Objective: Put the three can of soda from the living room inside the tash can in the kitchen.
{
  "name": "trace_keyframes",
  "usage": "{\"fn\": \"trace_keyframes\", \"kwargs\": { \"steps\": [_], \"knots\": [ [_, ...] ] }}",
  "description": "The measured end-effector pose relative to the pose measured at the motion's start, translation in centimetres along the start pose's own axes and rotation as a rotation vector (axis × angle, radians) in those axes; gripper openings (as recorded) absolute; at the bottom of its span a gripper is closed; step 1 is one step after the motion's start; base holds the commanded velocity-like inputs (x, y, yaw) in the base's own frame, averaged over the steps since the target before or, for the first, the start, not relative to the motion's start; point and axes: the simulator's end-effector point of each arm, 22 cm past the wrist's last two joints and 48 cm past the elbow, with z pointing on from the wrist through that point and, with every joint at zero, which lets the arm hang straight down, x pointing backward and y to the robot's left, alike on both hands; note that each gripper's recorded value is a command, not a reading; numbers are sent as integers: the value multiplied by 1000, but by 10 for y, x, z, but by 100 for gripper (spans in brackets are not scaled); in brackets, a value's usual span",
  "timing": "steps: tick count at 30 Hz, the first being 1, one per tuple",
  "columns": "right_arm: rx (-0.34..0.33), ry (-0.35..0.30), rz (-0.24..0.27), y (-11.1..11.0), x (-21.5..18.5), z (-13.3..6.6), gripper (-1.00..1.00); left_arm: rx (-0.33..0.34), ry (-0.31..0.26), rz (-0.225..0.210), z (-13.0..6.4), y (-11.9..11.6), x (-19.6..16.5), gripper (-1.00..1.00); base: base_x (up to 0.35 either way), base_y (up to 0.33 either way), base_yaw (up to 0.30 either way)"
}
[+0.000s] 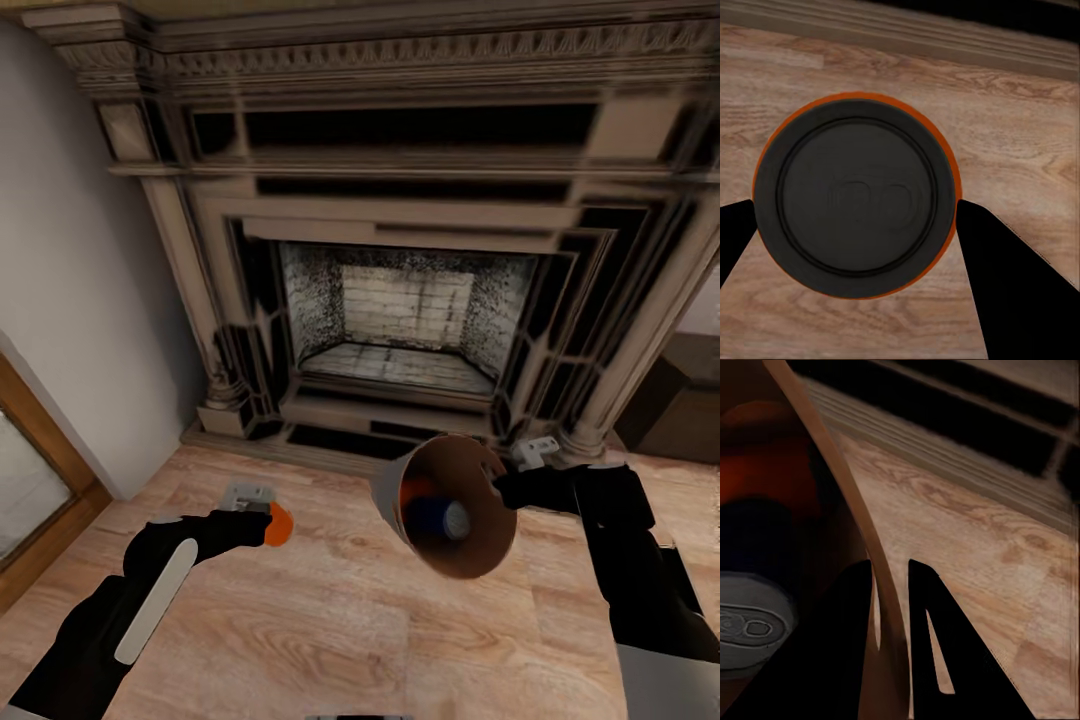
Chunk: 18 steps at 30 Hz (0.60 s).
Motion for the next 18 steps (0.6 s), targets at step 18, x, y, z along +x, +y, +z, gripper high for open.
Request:
{"fn": "trace_keyframes", "kwargs": {
  "steps": [18],
  "knots": [
    [20,29,-1,-5,15,2,-100,-1,-2,0,0,0,-1,-100,-55,0,0]
  ]
}}
